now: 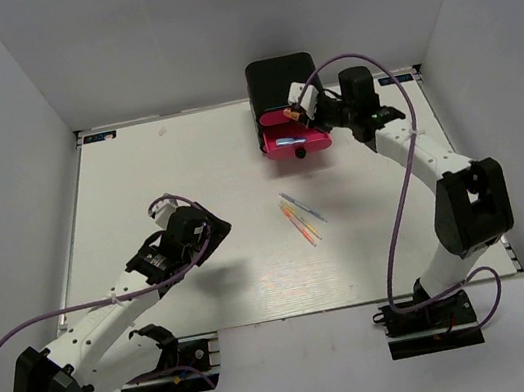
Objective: Sort the stationery into containers
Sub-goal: Place the stationery in the drawer.
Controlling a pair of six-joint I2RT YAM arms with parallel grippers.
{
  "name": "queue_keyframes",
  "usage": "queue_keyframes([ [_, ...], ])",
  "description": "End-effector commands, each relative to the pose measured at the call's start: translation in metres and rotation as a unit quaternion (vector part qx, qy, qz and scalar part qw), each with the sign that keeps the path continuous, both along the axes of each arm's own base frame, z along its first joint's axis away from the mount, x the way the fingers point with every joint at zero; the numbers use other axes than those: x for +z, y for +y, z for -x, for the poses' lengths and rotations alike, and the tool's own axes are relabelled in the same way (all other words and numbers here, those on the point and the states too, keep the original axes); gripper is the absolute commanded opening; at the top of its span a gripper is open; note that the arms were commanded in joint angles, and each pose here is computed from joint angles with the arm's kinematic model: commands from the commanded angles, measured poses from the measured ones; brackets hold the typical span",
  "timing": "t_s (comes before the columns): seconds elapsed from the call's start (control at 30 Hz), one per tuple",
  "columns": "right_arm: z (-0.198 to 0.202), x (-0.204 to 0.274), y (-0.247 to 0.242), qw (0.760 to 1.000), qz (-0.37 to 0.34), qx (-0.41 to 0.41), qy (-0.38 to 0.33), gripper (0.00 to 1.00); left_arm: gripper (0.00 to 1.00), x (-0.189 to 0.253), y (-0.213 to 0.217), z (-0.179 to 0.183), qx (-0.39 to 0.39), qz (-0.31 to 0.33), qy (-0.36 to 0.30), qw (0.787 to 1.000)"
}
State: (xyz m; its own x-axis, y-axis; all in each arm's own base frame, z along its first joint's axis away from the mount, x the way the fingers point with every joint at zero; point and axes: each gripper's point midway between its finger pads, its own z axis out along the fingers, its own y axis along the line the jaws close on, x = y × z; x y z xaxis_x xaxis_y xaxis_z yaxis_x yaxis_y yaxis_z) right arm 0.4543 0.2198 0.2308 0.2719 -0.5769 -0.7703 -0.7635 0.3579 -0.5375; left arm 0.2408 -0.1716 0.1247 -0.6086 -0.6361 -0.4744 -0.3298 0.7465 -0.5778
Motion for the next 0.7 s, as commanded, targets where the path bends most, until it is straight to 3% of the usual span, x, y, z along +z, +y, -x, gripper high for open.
queue_keyframes([
  [0.0,0.014,-0.006,0.01,0.995,0.011,0.098,0.011,0.03,0.78,0.006,-0.002,0.001,-0.008,0.008,-0.013,1.0],
  [0.23,0.015,-0.028,0.007,0.988,0.033,0.145,0.043,0.07,0.78,0.006,-0.002,0.001,-0.008,0.008,-0.013,1.0],
  [0.67,-0.008,-0.052,0.0,0.992,0.059,0.11,0.01,0.13,0.78,0.003,-0.006,-0.004,-0.008,0.005,-0.009,1.0],
])
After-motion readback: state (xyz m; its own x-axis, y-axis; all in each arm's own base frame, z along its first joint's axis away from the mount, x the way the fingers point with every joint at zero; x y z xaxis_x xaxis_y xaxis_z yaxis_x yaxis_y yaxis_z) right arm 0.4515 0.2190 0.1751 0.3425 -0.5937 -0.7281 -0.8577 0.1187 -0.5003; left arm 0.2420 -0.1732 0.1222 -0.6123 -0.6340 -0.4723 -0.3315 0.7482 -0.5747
